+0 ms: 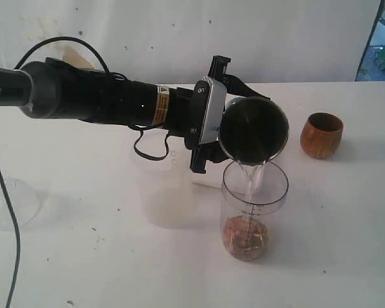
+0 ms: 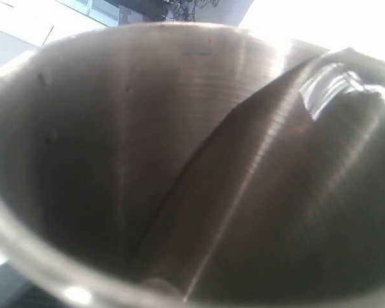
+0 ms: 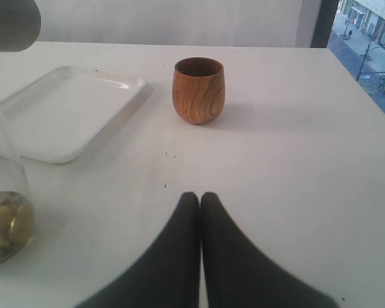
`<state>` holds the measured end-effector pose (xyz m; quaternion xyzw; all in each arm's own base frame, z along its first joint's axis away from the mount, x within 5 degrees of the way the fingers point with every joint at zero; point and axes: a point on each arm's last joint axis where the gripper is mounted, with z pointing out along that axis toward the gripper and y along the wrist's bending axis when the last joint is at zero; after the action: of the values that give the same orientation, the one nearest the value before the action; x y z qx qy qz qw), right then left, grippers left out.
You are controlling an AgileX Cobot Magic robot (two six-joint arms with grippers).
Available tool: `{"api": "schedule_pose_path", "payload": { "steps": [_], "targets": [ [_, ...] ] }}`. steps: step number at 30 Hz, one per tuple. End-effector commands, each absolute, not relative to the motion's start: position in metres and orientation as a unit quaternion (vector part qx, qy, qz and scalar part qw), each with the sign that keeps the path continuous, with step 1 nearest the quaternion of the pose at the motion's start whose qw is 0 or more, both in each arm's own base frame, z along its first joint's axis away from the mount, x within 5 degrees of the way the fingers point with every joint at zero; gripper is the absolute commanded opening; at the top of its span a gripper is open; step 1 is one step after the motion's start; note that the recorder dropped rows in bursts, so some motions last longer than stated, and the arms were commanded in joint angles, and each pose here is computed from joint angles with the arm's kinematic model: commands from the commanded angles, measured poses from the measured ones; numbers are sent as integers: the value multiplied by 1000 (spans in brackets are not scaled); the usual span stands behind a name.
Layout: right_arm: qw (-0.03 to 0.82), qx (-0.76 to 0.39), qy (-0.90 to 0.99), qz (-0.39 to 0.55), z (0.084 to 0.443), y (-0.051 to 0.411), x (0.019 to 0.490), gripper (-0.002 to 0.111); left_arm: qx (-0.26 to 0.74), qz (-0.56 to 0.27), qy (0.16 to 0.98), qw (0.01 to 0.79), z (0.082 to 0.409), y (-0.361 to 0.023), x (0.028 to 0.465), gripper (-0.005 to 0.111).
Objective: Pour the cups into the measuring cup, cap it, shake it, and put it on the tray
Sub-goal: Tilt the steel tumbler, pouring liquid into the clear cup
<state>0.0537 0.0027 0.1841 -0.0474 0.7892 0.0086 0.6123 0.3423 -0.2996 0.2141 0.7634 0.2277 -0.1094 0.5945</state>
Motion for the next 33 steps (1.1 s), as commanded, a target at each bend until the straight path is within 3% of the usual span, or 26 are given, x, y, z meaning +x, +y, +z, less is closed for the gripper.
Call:
{"api": "schedule_pose_path", "payload": {
  "steps": [1,33],
  "targets": [
    [613,-46,789,8,183,3,54,0,746,-112,215,620,232,-301,340,0],
    [613,-46,789,8,183,3,54,0,747,-43,182,638,235,-300,346,0]
  ]
}}
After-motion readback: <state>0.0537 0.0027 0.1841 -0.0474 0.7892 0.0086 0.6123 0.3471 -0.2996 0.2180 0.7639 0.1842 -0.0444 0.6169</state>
